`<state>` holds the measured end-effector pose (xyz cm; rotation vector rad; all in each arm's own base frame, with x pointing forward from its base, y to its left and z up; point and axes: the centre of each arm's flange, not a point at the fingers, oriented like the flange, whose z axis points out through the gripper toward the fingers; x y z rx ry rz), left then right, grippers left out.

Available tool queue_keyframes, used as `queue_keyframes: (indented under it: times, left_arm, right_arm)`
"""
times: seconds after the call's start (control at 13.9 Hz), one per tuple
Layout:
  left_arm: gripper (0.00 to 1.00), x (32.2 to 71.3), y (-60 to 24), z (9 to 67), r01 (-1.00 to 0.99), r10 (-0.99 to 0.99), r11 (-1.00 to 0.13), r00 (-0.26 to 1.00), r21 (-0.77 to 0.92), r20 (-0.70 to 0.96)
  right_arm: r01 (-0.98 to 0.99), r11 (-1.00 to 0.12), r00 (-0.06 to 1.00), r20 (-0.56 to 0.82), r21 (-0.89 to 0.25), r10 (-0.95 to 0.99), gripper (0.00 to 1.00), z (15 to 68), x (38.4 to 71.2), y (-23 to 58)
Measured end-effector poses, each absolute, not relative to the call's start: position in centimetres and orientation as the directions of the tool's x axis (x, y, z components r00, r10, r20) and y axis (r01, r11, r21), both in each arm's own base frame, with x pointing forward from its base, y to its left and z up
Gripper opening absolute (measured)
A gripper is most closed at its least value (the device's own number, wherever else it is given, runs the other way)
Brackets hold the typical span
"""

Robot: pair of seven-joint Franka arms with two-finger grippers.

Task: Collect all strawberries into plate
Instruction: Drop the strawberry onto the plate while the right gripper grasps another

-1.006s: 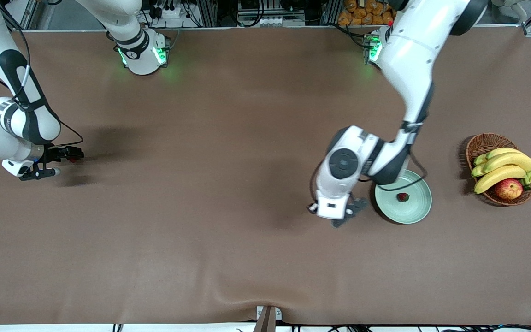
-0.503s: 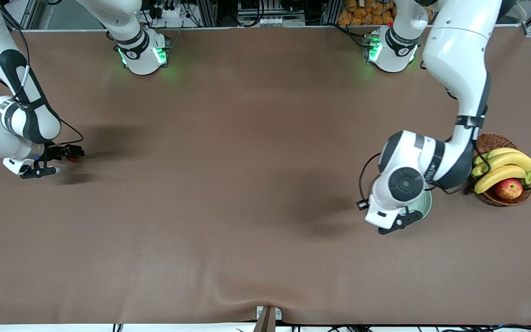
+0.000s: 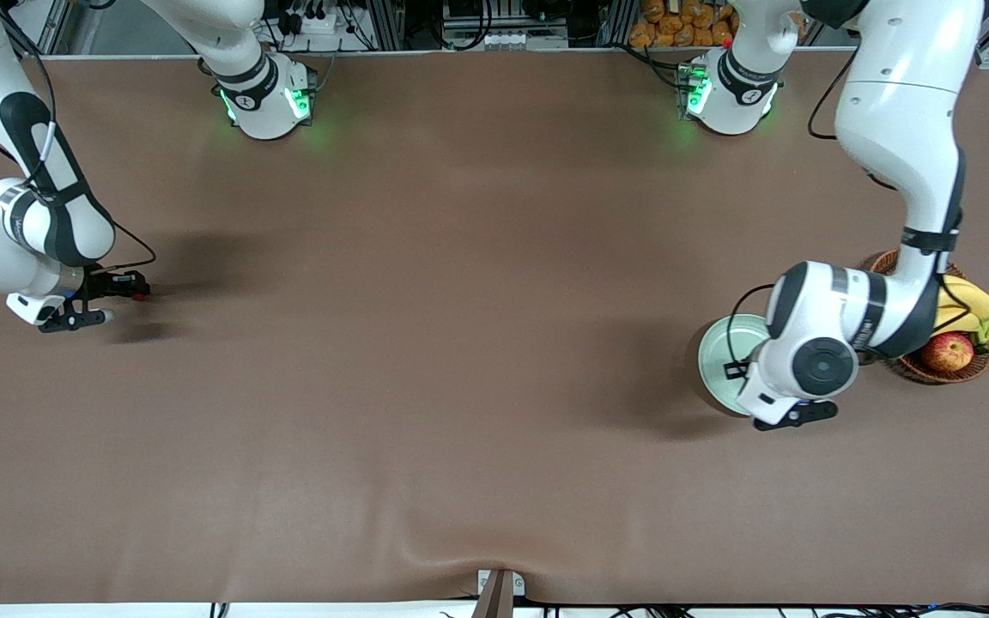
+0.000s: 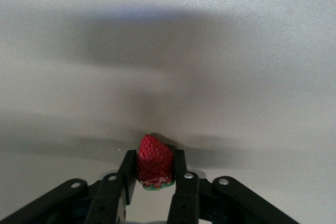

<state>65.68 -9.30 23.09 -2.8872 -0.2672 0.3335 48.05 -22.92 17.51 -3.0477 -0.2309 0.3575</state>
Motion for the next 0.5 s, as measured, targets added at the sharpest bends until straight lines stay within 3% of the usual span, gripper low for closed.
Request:
queue_keyframes:
  times: [0.36,0.5]
  left_arm:
    - [0.97,65.7,-10.3,23.9,0.142,0.187,-0.964,0.963,-0.226,-0.192]
    - [1.0,66.0,-10.3,25.0,0.147,0.187,-0.964,0.967,-0.221,-0.174]
  right_arm:
    - [0.186,-0.981,0.967,-0.168,-0.051,0.192,0.33,18.9,50.3,-22.2]
    - [0.267,-0.964,0.958,-0.103,-0.018,0.267,0.33,20.9,53.8,-19.7]
